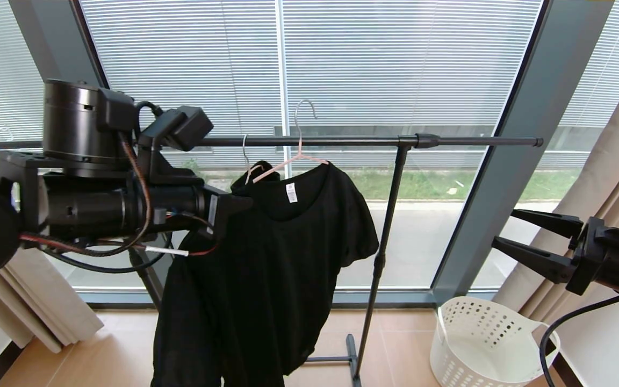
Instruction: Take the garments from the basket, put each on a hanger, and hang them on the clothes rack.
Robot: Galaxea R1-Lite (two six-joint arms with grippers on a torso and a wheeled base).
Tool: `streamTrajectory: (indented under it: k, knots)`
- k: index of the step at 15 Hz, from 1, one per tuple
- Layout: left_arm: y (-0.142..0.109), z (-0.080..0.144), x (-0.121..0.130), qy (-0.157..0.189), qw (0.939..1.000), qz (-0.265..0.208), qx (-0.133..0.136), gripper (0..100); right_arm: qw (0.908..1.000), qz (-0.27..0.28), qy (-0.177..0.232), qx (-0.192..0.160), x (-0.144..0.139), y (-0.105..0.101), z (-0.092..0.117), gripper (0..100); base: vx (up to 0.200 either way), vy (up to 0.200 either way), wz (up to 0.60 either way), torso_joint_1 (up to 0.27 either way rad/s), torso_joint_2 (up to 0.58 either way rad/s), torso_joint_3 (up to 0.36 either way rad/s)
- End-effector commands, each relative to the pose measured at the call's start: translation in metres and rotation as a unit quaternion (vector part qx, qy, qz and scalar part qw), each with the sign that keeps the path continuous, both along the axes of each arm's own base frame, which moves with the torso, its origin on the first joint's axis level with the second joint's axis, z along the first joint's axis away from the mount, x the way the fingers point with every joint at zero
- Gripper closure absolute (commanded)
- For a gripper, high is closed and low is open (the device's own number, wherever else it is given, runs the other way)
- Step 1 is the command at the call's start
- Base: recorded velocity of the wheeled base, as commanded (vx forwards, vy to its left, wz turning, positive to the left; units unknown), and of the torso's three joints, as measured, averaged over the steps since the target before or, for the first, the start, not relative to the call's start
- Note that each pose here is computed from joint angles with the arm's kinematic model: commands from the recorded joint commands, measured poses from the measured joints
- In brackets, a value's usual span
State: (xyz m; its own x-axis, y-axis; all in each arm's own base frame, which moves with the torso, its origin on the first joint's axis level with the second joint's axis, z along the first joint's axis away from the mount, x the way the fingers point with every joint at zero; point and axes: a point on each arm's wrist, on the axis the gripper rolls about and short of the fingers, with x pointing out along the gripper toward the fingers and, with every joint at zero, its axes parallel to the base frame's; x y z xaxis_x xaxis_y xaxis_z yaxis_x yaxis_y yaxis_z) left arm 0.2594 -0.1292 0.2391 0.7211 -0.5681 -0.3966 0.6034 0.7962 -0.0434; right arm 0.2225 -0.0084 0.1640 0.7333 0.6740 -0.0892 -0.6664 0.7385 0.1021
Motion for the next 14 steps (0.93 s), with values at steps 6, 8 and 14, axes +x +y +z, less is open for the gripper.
streamTrajectory:
  k: [6,8,14]
  knots:
    - [-0.056,-0.037,0.067,0.040,0.9960,0.079,0.015,100,1.0000,0.000,-0.003,0.000,-0.001,0.000,0.001,0,0.000,0.000,0.00,0.000,0.00,0.000]
    - [-0.065,-0.042,0.079,0.048,0.9946,0.092,0.003,100,1.0000,0.000,0.000,0.000,-0.001,0.000,0.000,0,0.000,0.000,0.00,0.000,0.00,0.000]
    - [-0.073,-0.055,0.088,0.060,0.9941,0.090,0.009,100,1.0000,0.001,0.002,0.000,-0.001,0.001,-0.002,0,0.000,0.000,0.00,0.000,0.00,0.000]
